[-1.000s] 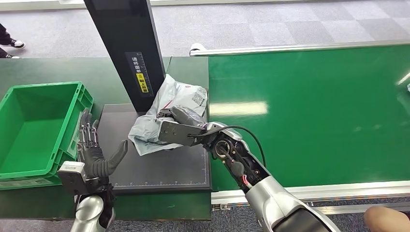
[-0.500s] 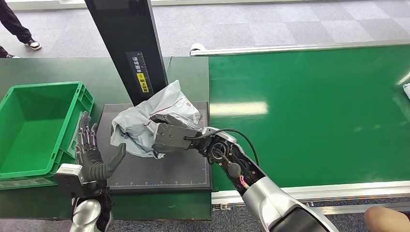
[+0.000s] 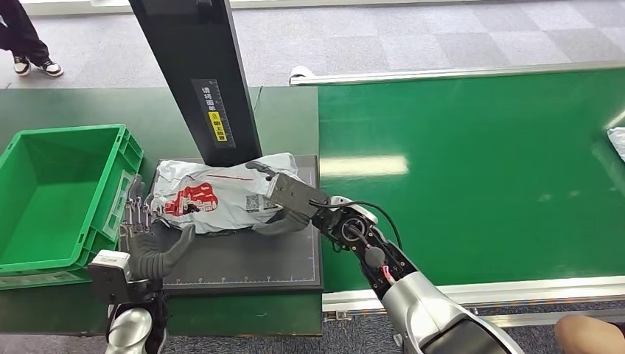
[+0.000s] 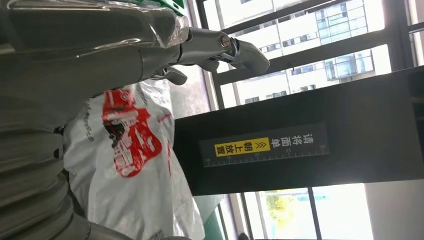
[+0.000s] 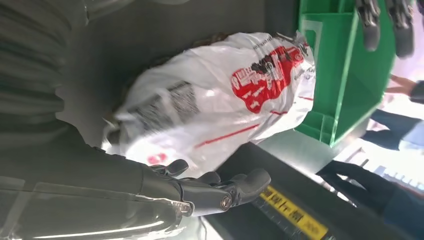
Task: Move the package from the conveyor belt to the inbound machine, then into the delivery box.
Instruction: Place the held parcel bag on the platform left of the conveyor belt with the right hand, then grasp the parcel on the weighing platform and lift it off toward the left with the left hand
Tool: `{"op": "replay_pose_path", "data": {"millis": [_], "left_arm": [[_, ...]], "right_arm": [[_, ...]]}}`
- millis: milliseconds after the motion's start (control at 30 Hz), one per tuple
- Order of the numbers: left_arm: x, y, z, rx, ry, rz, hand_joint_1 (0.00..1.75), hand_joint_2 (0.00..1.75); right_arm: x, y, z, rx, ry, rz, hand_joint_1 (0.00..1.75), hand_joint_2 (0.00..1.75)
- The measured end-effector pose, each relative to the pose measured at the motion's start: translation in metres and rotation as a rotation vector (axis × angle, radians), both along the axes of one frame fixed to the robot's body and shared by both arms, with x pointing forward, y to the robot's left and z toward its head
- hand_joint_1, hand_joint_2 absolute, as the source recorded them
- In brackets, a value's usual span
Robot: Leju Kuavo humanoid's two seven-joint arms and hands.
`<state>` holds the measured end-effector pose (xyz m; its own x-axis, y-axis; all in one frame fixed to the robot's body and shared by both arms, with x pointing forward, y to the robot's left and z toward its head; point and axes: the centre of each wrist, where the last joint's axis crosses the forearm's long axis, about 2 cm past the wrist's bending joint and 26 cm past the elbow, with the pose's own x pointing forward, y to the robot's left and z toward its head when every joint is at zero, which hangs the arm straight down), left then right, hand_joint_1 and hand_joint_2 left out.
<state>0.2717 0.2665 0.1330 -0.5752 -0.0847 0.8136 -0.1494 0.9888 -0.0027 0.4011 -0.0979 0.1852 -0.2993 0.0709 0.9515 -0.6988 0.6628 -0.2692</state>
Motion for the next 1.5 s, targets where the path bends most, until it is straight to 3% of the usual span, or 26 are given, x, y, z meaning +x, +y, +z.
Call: {"op": "replay_pose_path", "data": {"millis": [333,667,767,900,1133,1333,1500], "left_arm": [[0.0,0.009,0.0,0.128,-0.002,0.068,0.0,1.75],[0.01,0.012,0.024,0.422,-0.07,0.097,0.0,1.75],[0.024,0.003,0.034,0.595,-0.083,0.087,0.0,1.75],[0.06,-0.009,0.042,0.737,-0.079,0.048,0.0,1.75],[0.114,-0.022,0.041,0.908,-0.024,-0.042,0.0,1.75],[0.138,-0.027,0.033,1.002,0.049,-0.102,0.0,1.75],[0.143,-0.025,0.018,1.049,0.138,-0.178,0.0,1.75]], "right_arm": [[-0.001,-0.032,-0.019,0.092,0.023,-0.09,0.0,1.75],[-0.022,-0.059,-0.022,0.25,-0.075,-0.179,0.0,1.75],[-0.039,-0.073,-0.031,0.316,-0.089,-0.23,0.0,1.75],[-0.063,-0.093,-0.042,0.374,-0.088,-0.3,0.0,1.75],[-0.085,-0.12,-0.049,0.432,-0.098,-0.399,0.0,1.75],[-0.099,-0.134,-0.05,0.461,-0.115,-0.453,0.0,1.75],[-0.107,-0.139,-0.049,0.474,-0.129,-0.469,0.0,1.75]]}}
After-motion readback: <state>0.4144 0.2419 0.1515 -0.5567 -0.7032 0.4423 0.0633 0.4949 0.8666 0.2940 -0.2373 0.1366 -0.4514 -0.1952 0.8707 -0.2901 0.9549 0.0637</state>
